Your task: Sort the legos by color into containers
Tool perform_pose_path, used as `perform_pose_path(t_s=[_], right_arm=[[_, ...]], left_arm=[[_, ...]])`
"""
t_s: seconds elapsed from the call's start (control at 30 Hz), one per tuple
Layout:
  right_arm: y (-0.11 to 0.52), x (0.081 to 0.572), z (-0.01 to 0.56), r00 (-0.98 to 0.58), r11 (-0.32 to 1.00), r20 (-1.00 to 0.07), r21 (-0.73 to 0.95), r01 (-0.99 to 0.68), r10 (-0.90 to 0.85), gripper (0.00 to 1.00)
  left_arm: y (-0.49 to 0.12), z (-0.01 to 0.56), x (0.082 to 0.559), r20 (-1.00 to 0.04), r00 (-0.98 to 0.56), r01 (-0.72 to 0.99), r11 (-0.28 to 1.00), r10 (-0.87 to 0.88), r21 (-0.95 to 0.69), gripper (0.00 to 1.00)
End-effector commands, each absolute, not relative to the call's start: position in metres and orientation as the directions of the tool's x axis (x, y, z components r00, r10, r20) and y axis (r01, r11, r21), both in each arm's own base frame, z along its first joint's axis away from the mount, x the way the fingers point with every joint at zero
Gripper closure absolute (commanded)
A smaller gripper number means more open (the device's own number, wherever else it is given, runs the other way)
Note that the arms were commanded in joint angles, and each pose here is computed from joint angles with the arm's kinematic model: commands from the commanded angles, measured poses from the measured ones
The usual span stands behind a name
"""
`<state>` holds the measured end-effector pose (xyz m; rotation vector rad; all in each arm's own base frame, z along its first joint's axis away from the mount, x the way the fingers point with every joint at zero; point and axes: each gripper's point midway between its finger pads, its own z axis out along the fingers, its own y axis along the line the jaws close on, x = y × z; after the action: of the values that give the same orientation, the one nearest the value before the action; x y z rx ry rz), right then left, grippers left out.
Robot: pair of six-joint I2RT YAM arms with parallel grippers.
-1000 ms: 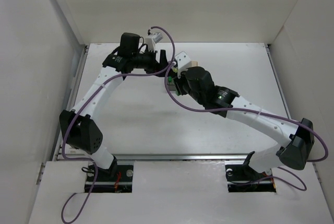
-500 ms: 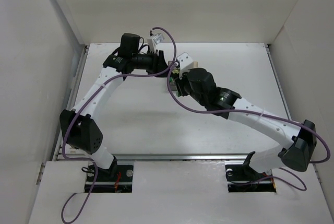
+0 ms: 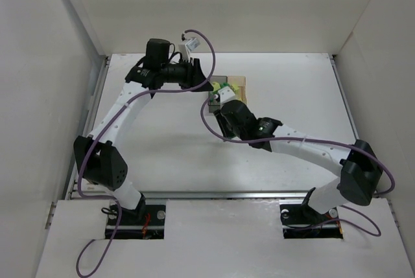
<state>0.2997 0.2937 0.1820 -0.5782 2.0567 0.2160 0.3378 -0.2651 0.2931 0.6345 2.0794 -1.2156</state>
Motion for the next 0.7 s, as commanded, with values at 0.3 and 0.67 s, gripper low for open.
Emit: perform_pose_path(t_s=[0.3, 0.67], right_arm=[[0.27, 0.307, 0.172, -0.529, 0.93, -0.822, -0.004, -0.366, -0.212, 1.0], [0.254, 0.318, 0.083, -0.743, 0.947, -0.631, 0.038, -0.318, -0.223, 1.0]], left_arm=[[-0.276, 0.303, 0.378, -0.774, -0.63, 0.703, 0.468, 0.06, -0.536, 1.0], [-0.24, 0.279, 0.378, -0.791, -0.605, 0.661, 0.608, 0.087, -0.439, 1.0]])
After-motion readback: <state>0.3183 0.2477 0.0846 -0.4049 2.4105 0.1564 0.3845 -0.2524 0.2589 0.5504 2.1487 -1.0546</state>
